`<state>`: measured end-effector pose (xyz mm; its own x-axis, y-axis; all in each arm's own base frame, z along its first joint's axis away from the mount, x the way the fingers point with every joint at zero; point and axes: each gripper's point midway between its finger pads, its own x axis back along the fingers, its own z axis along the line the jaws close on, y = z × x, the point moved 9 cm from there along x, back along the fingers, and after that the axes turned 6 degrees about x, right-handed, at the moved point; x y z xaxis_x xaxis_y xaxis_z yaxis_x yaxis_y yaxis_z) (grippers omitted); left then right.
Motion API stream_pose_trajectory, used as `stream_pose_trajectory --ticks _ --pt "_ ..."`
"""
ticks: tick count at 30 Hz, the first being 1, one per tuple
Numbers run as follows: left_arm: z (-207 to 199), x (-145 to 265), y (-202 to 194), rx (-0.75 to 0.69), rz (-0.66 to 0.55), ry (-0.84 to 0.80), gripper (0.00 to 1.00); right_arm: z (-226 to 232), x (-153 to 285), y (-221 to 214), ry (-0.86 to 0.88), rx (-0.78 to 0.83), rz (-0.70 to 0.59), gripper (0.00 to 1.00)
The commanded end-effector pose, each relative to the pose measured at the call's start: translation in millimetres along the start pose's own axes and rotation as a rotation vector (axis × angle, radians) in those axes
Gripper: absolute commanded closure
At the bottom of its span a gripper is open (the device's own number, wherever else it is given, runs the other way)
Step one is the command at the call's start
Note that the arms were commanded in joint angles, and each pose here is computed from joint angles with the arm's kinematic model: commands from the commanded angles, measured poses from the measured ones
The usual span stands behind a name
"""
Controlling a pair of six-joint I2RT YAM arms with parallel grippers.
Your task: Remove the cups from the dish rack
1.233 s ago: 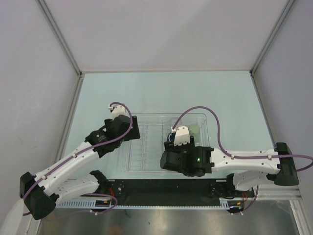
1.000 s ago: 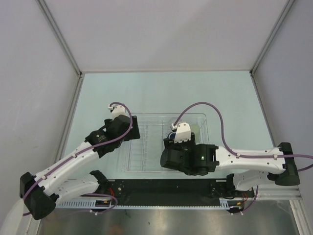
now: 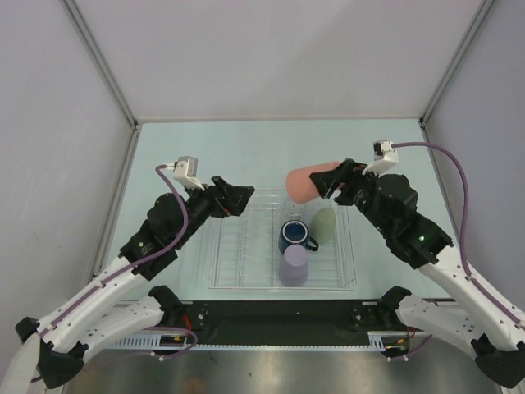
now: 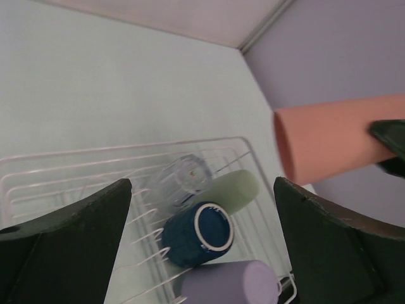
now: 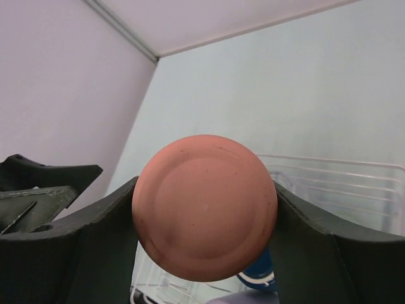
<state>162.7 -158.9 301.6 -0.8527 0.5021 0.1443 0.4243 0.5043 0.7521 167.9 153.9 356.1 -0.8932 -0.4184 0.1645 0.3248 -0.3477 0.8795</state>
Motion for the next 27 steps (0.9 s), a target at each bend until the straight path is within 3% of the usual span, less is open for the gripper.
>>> stream_pose_trajectory --ticks 1,6,9,13,27 --pt "-35.6 -4.1 12.9 0.026 -0.075 -0.308 0.00 16.9 -11.0 13.8 0.352 -0.171 -0.066 1.00" --pt "-39.1 -8.7 13.4 0.064 -0.145 -0.406 0.00 2.2 -20.9 19.2 0.534 -0.304 -0.144 1.00" --pt "-39.5 -12.2 9.2 0.091 -0.120 -0.492 0.00 -8.2 -22.4 13.9 0.640 -0.398 -0.163 1.00" --pt "-38.8 -18.3 4.6 0.143 -0.111 -0.572 0.00 -18.7 -34.9 -0.3 0.696 -0.515 -0.119 1.00" --pt "-56.3 -33.6 3.2 0.158 -0.042 -0.706 0.00 5.9 -57.8 -16.4 0.770 -0.498 -0.013 1.00"
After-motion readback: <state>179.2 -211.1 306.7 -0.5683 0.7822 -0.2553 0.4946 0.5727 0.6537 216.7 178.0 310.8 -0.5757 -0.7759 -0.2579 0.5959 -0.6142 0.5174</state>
